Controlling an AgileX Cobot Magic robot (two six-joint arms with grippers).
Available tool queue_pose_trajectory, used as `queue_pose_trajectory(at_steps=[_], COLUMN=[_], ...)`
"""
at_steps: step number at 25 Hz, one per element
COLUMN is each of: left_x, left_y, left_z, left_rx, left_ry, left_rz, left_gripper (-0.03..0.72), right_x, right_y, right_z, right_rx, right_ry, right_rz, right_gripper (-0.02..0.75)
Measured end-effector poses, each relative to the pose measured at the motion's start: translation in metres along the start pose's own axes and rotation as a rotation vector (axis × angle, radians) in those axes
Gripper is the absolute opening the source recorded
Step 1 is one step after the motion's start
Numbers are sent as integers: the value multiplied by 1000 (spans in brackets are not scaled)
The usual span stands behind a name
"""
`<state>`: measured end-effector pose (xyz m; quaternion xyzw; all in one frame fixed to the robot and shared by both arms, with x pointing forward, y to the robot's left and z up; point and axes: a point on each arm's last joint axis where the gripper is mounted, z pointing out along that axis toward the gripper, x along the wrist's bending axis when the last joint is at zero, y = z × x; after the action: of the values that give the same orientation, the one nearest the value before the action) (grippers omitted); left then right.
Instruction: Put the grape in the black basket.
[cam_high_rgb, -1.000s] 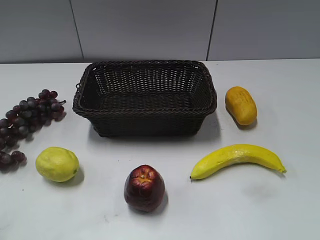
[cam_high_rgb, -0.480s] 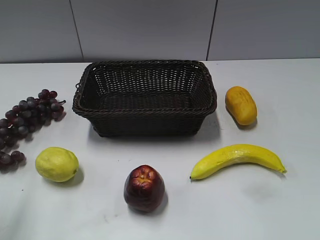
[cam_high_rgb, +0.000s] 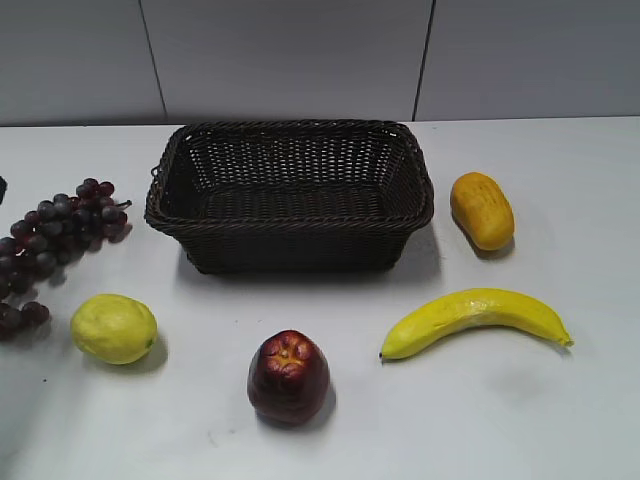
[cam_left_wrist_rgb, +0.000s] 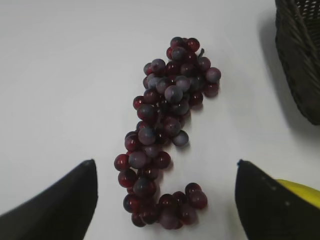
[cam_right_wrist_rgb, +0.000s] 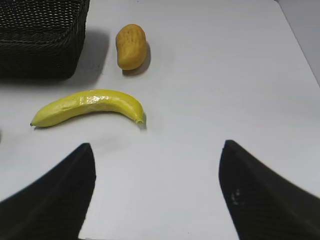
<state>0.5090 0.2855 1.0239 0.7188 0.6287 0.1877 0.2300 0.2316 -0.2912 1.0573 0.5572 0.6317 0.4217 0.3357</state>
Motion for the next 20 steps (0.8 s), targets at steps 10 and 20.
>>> queue_pose_trajectory(at_steps=[10, 20], left_x=[8, 12], left_y=[31, 28], left_z=[92, 153], left_rx=[235, 335], left_ry=[-41, -60], left_rz=[76, 78], left_gripper=[643, 643], right_x=[0, 0], right_y=[0, 0], right_z=[0, 0], right_rx=[0, 0], right_ry=[0, 0], right_rz=[0, 0], right_gripper=[585, 585])
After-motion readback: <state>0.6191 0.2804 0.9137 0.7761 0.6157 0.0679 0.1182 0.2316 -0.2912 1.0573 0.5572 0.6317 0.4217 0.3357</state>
